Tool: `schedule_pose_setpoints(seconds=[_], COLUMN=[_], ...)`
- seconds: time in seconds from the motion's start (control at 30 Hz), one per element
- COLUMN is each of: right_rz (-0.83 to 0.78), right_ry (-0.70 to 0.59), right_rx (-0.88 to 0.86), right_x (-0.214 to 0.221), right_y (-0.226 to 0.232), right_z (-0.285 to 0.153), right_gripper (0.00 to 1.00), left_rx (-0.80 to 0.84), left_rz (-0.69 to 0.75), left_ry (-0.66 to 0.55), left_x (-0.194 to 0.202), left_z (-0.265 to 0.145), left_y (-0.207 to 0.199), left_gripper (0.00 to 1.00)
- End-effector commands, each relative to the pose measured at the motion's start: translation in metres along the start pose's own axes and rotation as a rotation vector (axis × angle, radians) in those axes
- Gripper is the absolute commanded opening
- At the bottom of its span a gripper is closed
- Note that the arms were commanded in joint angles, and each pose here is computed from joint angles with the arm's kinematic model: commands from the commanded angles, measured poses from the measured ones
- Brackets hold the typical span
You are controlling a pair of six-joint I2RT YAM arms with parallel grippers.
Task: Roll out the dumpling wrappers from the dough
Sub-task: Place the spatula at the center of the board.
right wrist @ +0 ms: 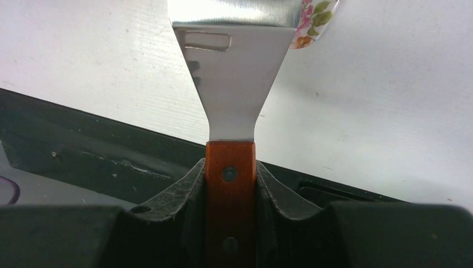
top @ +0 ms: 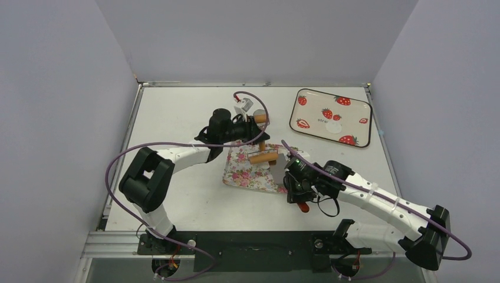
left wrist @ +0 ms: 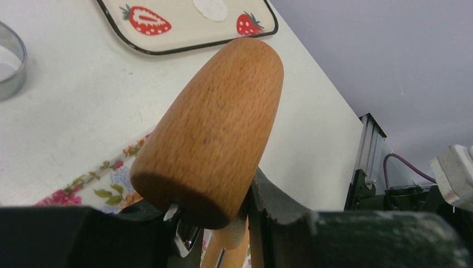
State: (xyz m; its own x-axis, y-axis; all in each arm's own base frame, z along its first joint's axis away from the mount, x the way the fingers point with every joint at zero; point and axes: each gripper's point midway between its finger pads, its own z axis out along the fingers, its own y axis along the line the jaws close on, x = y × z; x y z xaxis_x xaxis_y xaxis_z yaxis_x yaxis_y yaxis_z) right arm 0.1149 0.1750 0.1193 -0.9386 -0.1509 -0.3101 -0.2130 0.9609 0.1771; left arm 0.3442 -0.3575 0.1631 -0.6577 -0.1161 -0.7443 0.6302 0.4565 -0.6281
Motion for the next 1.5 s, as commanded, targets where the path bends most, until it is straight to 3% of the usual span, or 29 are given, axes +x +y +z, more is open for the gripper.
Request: schedule_pose_setpoints(seconds=[0.0,0.23,0.47,0.77,0.83,0.87,0.93,1.17,1.27,1.47], right_rz=[0.081,0.296,0.499,0.578,0.583,0.585,0.588,0.547,0.514,0.463], right_ry=[-0.146,-0.165,-0.096,-0.146,-0.129,-0.124,-0.123,-0.19,-0.275,-0.482], right_rx=[-0.011,0.211,0.399,0.419,0.409,0.411,0.411,0.362,0.333,0.212], right_x=[-0.03,-0.016,0.011,0.01,0.012,0.012,0.012,-0.015,-0.04,-0.101], right_y=[-0.001,-0.077,-0.14,-0.153,-0.15,-0.15,-0.15,-0.141,-0.137,-0.117], right_z=[-0.02,-0.014,0.025,0.052,0.056,0.056,0.056,0.035,0.011,-0.034], right_gripper=[0.0,0.0,0.0,0.0,0.12,0.24,0.39,0.61,0.84,0.9], left_rx=[0.029,0.012,-0.011,-0.001,0.005,0.02,0.059,0.359,0.456,0.657], left_rz=[0.165,0.331,0.652,0.696,0.701,0.704,0.714,0.878,0.873,0.89], left_ry=[-0.09,-0.136,-0.096,-0.149,-0.145,-0.142,-0.137,-0.007,0.04,0.092], left_x=[-0.041,-0.06,-0.013,-0.014,-0.013,-0.012,-0.012,0.029,0.042,0.05], left_z=[-0.003,-0.001,0.021,0.029,0.029,0.028,0.026,0.018,0.013,0.009], left_y=[-0.021,-0.023,-0.023,-0.031,-0.031,-0.033,-0.038,-0.056,-0.057,-0.07], left_gripper=[0.0,0.0,0.0,0.0,0.0,0.0,0.0,0.0,0.0,0.0])
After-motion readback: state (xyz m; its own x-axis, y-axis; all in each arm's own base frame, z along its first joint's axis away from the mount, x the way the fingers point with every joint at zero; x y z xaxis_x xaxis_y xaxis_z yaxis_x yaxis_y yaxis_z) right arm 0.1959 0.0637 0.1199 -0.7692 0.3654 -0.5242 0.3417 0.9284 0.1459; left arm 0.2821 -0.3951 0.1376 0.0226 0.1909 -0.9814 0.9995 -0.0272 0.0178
